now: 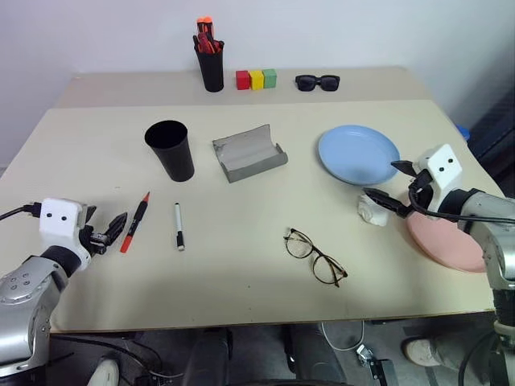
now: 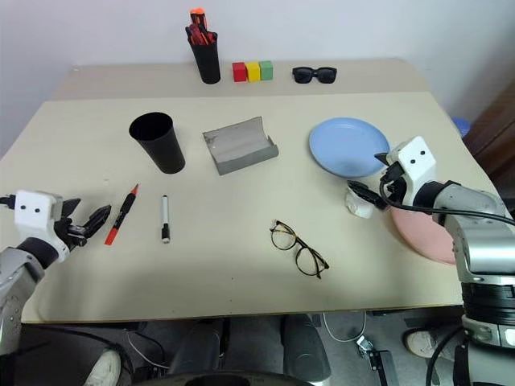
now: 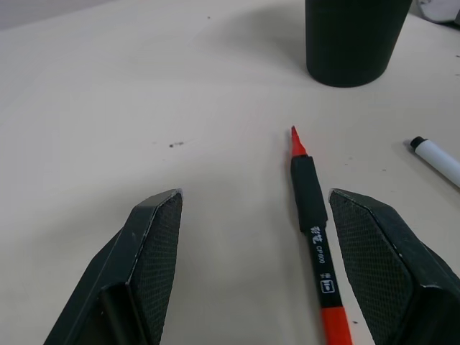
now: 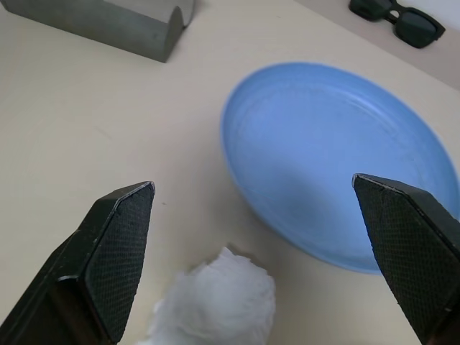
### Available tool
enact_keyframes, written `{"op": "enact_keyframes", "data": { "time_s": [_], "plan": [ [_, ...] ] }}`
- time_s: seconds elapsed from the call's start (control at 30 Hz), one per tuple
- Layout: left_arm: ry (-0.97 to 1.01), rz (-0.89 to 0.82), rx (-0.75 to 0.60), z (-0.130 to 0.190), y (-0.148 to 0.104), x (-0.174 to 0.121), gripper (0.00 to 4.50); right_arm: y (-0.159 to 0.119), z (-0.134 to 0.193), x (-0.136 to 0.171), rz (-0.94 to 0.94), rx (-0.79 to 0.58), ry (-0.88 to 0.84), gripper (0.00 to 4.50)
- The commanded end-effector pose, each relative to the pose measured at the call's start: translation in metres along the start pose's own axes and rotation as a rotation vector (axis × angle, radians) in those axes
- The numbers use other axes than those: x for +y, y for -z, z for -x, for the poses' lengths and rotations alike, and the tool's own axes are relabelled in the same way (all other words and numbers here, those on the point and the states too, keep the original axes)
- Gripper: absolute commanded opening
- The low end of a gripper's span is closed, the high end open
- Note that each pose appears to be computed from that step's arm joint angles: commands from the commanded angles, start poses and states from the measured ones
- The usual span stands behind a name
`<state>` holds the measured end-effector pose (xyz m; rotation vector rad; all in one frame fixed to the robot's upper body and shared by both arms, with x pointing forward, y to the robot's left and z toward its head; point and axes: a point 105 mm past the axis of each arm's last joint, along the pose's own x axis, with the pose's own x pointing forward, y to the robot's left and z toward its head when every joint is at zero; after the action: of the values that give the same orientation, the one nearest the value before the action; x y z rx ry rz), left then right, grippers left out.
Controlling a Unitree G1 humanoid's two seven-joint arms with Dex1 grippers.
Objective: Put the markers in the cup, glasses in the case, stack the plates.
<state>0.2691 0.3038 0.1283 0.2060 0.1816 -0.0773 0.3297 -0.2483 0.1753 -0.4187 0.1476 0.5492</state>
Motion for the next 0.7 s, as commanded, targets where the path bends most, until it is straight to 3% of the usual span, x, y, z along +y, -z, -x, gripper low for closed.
{"op": "enact_keyframes", "data": {
  "time_s": [0.03,0.27,0.5,0.7],
  "plan": [
    [-0.003,-0.002,-0.031,-0.003,-0.011,-0.006,3.3,-0.02,-0.006,0.006,0.039,-0.067,-0.01,4.5],
    [-0.048,0.018,0.041,-0.015,-0.01,-0.002,3.3,-0.034,-0.021,0.029,0.062,-0.111,-0.081,4.5],
    [-0.046,0.113,0.221,-0.046,-0.016,-0.017,3.3,-0.07,-0.054,0.121,0.094,-0.256,-0.342,4.5],
    [-0.018,0.166,0.435,-0.053,0.001,-0.024,3.3,-0.085,-0.058,0.166,0.079,-0.323,-0.436,4.5]
  ]
}}
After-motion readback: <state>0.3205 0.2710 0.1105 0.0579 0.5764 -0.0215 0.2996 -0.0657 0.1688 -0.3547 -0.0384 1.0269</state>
